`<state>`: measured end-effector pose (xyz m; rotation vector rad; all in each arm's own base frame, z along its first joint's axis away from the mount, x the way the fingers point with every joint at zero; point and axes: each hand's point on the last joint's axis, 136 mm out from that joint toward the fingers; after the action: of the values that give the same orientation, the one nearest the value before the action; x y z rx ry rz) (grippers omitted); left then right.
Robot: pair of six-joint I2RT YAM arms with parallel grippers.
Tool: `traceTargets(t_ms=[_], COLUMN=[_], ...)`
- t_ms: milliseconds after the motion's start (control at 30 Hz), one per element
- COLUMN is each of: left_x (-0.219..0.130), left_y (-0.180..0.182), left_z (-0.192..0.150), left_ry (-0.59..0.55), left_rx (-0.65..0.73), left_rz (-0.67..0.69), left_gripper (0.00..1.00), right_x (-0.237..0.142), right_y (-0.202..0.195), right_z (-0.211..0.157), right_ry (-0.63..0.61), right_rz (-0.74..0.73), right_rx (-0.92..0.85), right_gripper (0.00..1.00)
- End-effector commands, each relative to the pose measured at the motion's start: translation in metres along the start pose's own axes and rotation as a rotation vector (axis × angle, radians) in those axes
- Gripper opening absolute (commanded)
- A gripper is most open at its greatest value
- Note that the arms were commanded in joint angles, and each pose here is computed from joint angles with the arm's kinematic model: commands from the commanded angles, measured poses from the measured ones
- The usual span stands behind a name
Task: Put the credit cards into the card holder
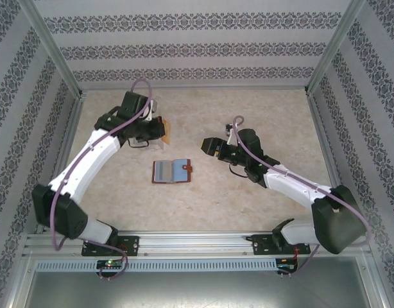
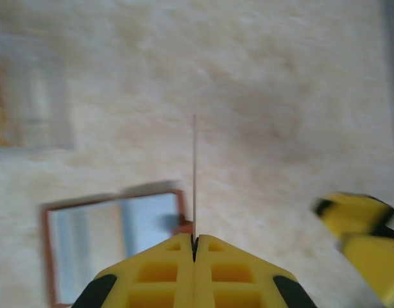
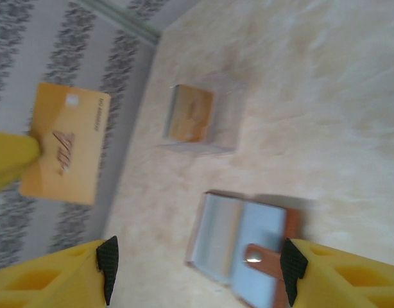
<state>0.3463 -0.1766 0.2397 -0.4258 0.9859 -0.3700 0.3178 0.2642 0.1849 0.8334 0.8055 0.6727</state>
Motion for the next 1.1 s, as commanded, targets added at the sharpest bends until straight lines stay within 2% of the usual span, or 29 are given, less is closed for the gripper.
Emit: traceTargets(t_ms=[0,200,567,633,767,967,1000,1067], left_x=[-0.002,-0.003,0.003,0.006,0.013,0.023,0.024,0.024], left_y=[-0.046,-0.070,-0.065,-0.063,-0.057,-0.046,-0.045,-0.042], left_z=[0.001,-0.003,-0.006,-0.008,-0.008,-0.009,-0.009,-0.010], left_ry=[-0.019,-0.016,-0.007,0.000,0.001,0.006,0.009,0.013], left_rx=[-0.032,-0.043,-0.023,-0.029,-0.034,-0.055,-0.060,-0.068], left_rz=[-0.302,-0.492,-0.473,-0.468,-0.445,-0.403,-0.401,-0.389], left_gripper=[0.05,0.04,0.03,0.03,0.03,0.03,0.05,0.22], right_x=[0.005,0.009,0.020,0.019,0.015,0.013,0.014,0.014], right_y=[0.050,0.076,0.072,0.073,0.076,0.077,0.074,0.070], right_z=[0.008,0.018,0.023,0.023,0.022,0.020,0.019,0.017], right_ry=[0.059,0.079,0.069,0.071,0.060,0.060,0.059,0.058], right_rz=[0.240,0.388,0.430,0.436,0.449,0.454,0.449,0.438], right_rx=[0.100,0.178,0.234,0.233,0.225,0.227,0.231,0.243], right_gripper=[0.70,0.68,0.59,0.52,0.25,0.11,0.07,0.03])
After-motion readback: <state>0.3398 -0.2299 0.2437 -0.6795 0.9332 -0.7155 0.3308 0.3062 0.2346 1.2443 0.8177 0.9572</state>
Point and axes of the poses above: each hand's point on the last joint's axis, 136 mm out from that joint toward the fingers, its own x axis out along the fingers, its own y axis along the line the jaws close on, z = x × y, and after that the axes turned 2 degrees about x, right-handed
